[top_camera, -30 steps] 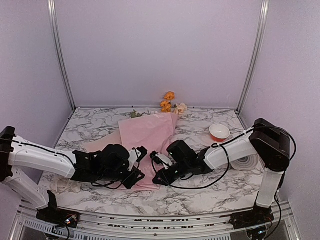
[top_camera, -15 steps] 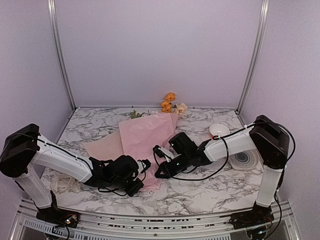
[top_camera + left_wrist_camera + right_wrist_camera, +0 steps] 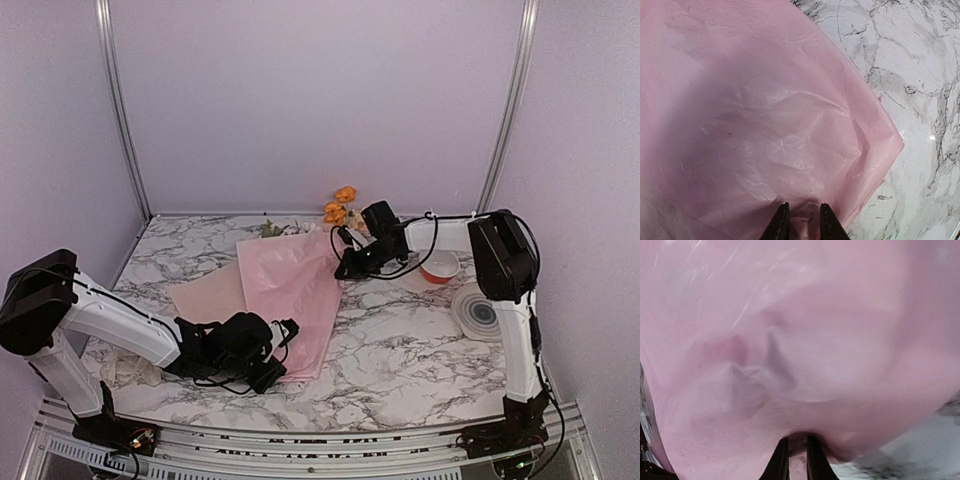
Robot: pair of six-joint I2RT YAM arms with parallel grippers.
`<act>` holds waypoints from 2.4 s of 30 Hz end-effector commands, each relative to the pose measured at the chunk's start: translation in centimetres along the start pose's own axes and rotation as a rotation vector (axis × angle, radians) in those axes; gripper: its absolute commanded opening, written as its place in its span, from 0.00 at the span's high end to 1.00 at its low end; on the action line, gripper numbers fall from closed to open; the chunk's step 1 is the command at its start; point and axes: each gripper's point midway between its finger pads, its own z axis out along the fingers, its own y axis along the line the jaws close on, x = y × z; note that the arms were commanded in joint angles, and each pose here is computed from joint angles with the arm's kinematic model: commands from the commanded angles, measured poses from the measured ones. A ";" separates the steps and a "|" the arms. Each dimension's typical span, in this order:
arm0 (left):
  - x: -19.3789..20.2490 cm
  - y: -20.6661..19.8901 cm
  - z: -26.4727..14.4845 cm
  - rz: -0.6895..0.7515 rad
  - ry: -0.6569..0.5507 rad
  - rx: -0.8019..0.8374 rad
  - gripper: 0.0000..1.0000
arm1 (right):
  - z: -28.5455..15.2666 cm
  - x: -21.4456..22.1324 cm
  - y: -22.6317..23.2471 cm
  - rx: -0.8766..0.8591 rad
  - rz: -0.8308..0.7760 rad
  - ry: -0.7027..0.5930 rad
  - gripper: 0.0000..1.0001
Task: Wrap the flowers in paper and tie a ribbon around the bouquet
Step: Press the fold line of the 2/3-folded wrapping paper, then pick up the left corner of the flattened wrapping paper at the center of the board.
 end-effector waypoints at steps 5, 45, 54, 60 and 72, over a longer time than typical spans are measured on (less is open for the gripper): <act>5.8 0.9 0.4 0.006 0.168 -0.010 0.78 | -4.0 -9.3 -7.9 0.147 0.031 -0.165 0.86; -3.9 4.8 -7.8 -0.463 -0.172 -0.084 0.30 | 0.2 19.5 10.7 -0.027 -0.113 0.341 0.83; 4.9 18.0 -11.8 -1.050 -0.179 -0.353 0.23 | 0.1 19.8 11.1 -0.040 -0.157 0.329 0.83; 5.3 21.1 -11.6 -1.151 -0.238 -0.335 0.29 | 0.1 20.1 10.7 -0.029 -0.178 0.336 0.84; 3.8 25.2 -8.6 -1.132 -0.194 -0.329 0.55 | 0.3 20.0 10.5 -0.019 -0.165 0.331 0.84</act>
